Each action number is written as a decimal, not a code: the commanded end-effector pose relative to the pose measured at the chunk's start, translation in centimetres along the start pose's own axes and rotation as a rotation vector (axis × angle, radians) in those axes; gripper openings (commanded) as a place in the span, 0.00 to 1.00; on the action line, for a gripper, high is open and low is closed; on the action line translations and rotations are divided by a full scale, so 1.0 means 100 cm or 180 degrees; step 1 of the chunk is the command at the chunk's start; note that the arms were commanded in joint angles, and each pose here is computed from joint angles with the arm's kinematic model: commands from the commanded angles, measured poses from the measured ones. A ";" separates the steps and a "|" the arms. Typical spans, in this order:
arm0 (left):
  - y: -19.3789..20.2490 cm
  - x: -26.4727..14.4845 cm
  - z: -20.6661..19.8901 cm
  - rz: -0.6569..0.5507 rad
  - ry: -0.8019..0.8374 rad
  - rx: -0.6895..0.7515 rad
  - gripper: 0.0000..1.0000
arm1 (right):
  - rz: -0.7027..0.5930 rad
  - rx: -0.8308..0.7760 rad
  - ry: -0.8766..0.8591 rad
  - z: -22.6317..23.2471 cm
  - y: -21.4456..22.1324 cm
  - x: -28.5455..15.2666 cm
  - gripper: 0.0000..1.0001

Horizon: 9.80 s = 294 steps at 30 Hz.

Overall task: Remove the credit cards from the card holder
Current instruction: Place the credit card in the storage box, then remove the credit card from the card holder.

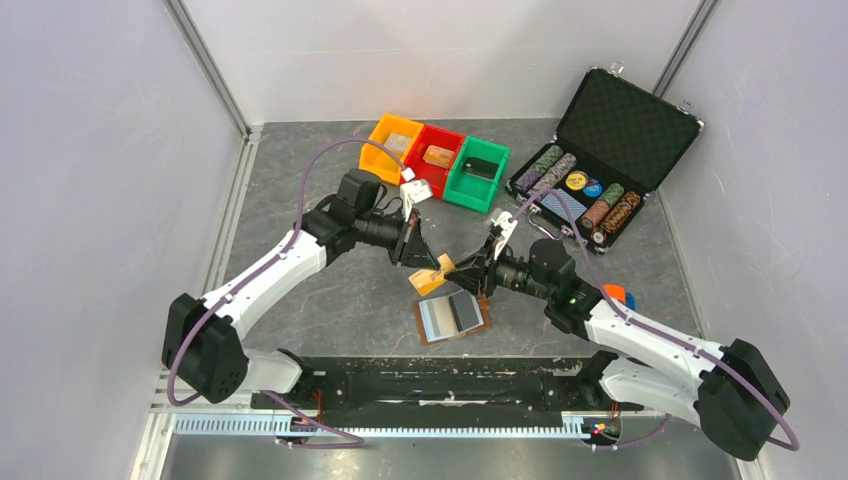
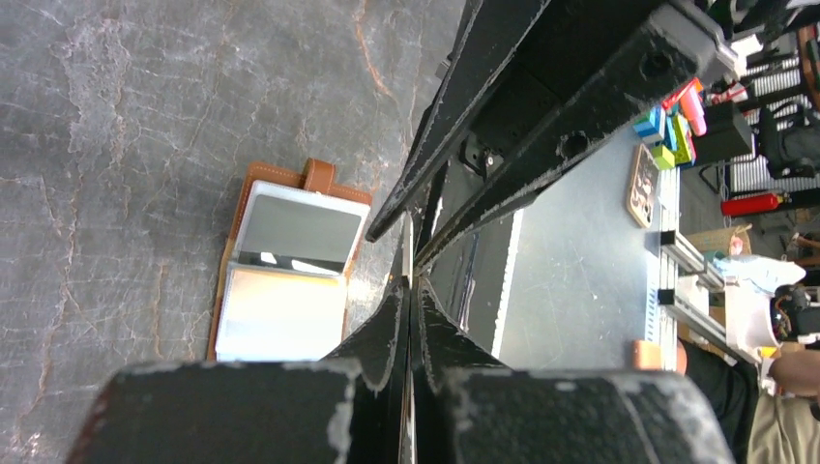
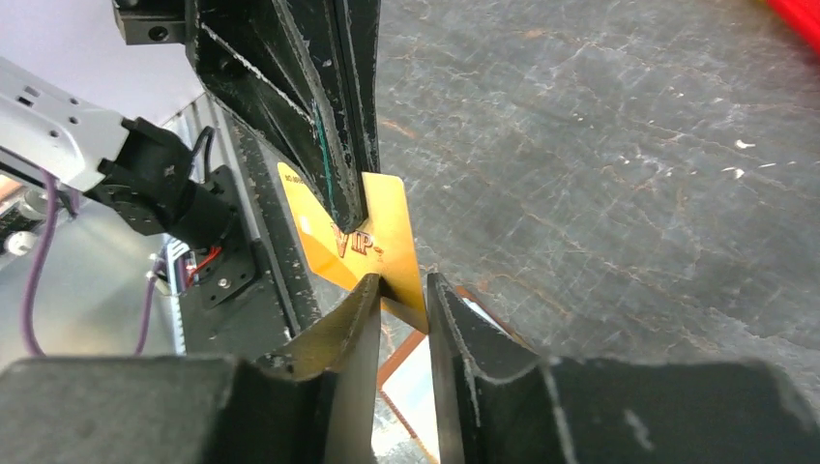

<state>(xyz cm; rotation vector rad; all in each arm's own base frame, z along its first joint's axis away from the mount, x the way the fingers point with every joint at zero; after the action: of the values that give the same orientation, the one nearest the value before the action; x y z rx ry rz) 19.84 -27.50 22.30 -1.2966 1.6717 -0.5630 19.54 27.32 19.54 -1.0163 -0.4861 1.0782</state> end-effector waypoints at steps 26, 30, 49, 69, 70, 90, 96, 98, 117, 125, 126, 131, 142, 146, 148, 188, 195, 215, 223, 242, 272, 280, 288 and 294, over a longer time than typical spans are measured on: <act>-0.073 -0.045 -0.001 -0.1707 -0.0181 -0.0804 0.69 | -0.1673 0.1300 -0.0457 0.020 -0.088 -0.046 0.00; -0.080 -0.045 -0.006 -0.1903 0.0025 -0.0863 0.70 | -0.1791 0.1418 -0.0433 0.016 -0.091 -0.048 0.00; -0.077 -0.026 0.002 -0.1907 0.0347 -0.1014 0.47 | -0.1889 0.1700 -0.0378 0.004 -0.082 -0.046 0.00; -0.083 -0.025 0.027 -0.1724 0.0043 -0.0950 0.02 | -0.1734 0.1572 -0.0057 -0.014 -0.057 -0.047 0.48; -0.084 -0.026 0.032 -0.1702 -0.0017 -0.0958 0.02 | -0.1703 0.1529 0.0001 -0.016 -0.054 -0.048 0.53; -0.105 -0.071 0.234 -0.1060 -0.1754 -0.1232 0.02 | -0.0868 0.0696 0.0540 -0.026 -0.011 -0.065 0.98; -0.120 -0.062 0.284 -0.1008 -0.1813 -0.1154 0.02 | -0.0719 0.0645 0.0657 -0.032 -0.005 -0.064 0.98; -0.120 -0.057 0.302 -0.0966 -0.1843 -0.1151 0.02 | -0.0670 0.0659 0.0700 -0.034 -0.003 -0.062 0.98; -0.120 -0.013 0.392 -0.1079 -0.1568 -0.1007 0.02 | -0.0465 0.0844 0.0977 -0.049 -0.008 -0.043 0.98; -0.121 -0.003 0.404 -0.1258 -0.1476 -0.0960 0.02 | -0.0416 0.0865 0.1052 -0.056 -0.010 -0.035 0.98; -0.122 -0.003 0.406 -0.1288 -0.1471 -0.0955 0.02 | -0.0405 0.0871 0.1057 -0.056 -0.010 -0.034 0.98; -0.127 0.000 0.412 -0.1425 -0.1447 -0.0944 0.02 | -0.0374 0.0861 0.1069 -0.058 -0.012 -0.029 0.98; -0.132 0.017 0.421 -0.1574 -0.1425 -0.0812 0.06 | -0.0409 0.0785 0.1139 -0.060 -0.023 -0.027 0.98; -0.131 0.021 0.424 -0.1607 -0.1448 -0.0820 0.10 | -0.0441 0.0768 0.1138 -0.059 -0.027 -0.026 0.98; -0.130 0.022 0.425 -0.1625 -0.1447 -0.0844 0.14 | -0.0460 0.0761 0.1133 -0.059 -0.030 -0.026 0.98; -0.133 -0.069 0.222 -0.1319 -0.1861 -0.1391 0.46 | -0.0033 0.0875 0.1420 -0.065 0.010 -0.050 0.97; -0.067 -0.067 0.136 -0.0926 -0.1847 -0.1454 0.49 | -0.0012 0.0997 0.1033 -0.049 0.024 -0.041 0.89; 0.085 0.004 0.029 -0.0220 -0.1156 -0.1635 0.42 | 0.0410 0.1095 0.0727 -0.017 0.072 0.000 0.34; 0.116 0.033 0.036 -0.0181 -0.0985 -0.1804 0.32 | 0.0616 0.1079 0.0839 -0.030 0.094 0.005 0.29; 0.179 0.052 0.057 0.0393 -0.1247 -0.1967 0.18 | 0.0915 0.1299 0.0866 -0.041 0.140 0.002 0.33; 0.203 0.051 0.059 0.0579 -0.1361 -0.2024 0.16 | 0.0754 0.1780 0.0452 -0.028 0.148 0.000 0.17; 0.203 0.051 0.059 0.0575 -0.1370 -0.2021 0.16 | 0.0637 0.1808 0.0370 -0.027 0.142 -0.004 0.03; 0.200 0.049 0.057 0.0555 -0.1375 -0.2017 0.18 | 0.0679 0.1662 0.0846 -0.046 0.144 -0.012 0.18; 0.172 0.043 0.052 0.0406 -0.1409 -0.1913 0.19 | 0.0639 0.1385 0.1233 -0.062 0.134 -0.020 0.18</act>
<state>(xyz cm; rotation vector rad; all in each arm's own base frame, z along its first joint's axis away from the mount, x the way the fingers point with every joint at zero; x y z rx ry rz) 15.10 -25.14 3.58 -1.6025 1.6293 0.3289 15.11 25.11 4.82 -0.7582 0.1464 1.1491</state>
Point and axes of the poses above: each gripper's point midway between its finger pads, its own x axis out along the fingers, its own z axis along the line the jaws close on, y = z × x, the point moved 2 cm from there along -x, back along the fingers, and after that the axes turned 9 degrees about x, right-handed, at the moved point
